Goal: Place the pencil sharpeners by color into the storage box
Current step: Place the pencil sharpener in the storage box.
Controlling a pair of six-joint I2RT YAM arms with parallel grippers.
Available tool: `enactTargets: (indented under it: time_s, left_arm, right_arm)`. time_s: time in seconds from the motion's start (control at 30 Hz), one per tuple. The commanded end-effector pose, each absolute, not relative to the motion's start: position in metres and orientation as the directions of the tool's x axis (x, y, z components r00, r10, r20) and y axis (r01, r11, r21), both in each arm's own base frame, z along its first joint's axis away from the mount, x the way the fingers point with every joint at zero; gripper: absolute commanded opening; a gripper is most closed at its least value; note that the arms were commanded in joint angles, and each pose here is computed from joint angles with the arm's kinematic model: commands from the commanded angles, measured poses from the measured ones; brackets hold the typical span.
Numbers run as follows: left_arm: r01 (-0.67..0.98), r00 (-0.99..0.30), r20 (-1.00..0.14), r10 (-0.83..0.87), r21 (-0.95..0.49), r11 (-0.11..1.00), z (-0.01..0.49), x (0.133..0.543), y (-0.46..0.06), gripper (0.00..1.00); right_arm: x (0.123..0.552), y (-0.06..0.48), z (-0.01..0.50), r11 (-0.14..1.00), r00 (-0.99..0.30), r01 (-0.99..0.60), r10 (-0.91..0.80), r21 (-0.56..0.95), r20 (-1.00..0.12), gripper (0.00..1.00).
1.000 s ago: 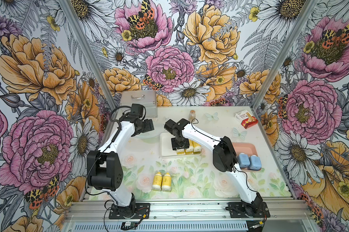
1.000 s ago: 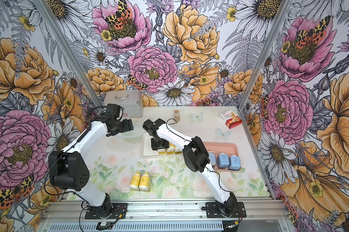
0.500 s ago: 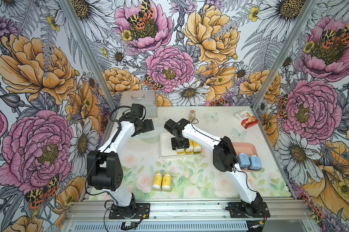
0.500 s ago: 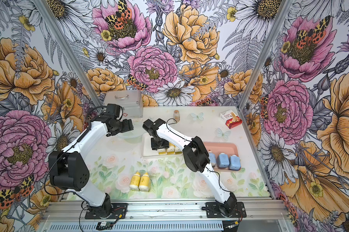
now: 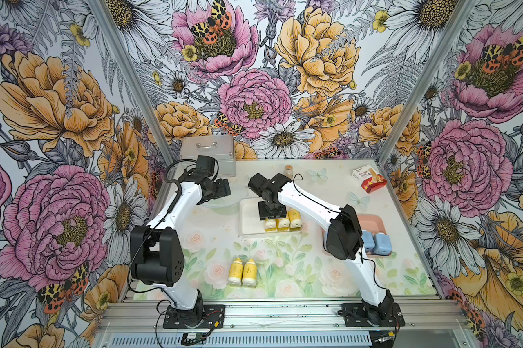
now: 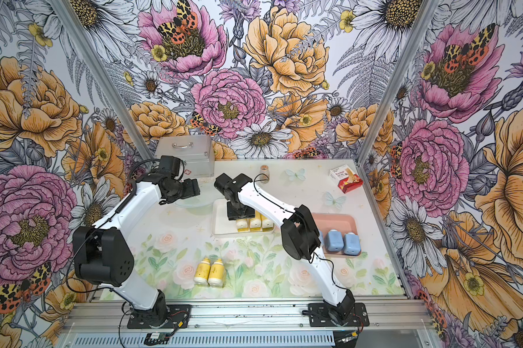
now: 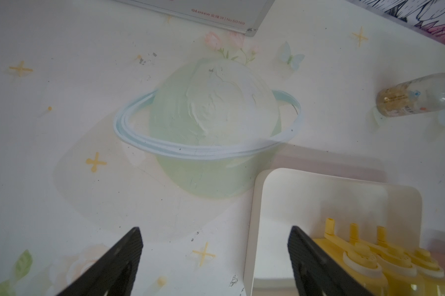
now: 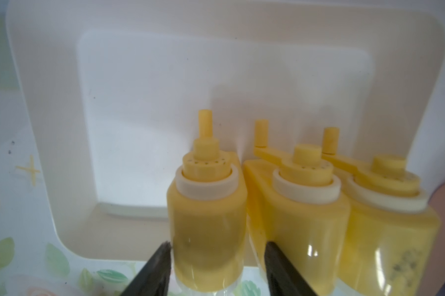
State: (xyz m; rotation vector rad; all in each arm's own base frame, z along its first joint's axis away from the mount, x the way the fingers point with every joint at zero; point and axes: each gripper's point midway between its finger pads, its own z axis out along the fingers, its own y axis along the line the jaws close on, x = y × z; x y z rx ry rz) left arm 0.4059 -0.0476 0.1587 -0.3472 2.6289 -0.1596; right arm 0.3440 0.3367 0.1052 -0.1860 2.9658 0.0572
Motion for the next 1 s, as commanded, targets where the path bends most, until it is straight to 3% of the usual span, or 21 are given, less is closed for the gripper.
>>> enactTargets:
  time_s: [0.0,0.5,0.83,0.97]
  left_arm:
    - [-0.223,-0.844,-0.452,-0.290,-0.195,0.955,0.159,0.408,-0.046,0.89]
    - [-0.221,-0.845,-0.468,-0.259,-0.136,0.966,0.157,0.406,-0.044,0.90]
    - [-0.203,-0.839,-0.501,-0.211,-0.070,0.977,0.162,0.403,-0.049,0.90]
    - [-0.213,-0.823,-0.515,-0.240,-0.112,0.971,0.174,0.395,-0.052,0.90]
  right_arm:
    - [0.348,0.334,0.131,0.992,-0.964,-0.125,-0.113,0.033,-0.241,0.60]
    - [0.346,0.325,0.157,0.987,-0.918,-0.158,-0.148,-0.002,-0.368,0.60]
    - [0.341,0.298,0.152,0.987,-0.909,-0.159,-0.141,0.013,-0.393,0.61]
    - [0.335,0.286,0.155,0.985,-0.903,-0.170,-0.155,0.003,-0.400,0.61]
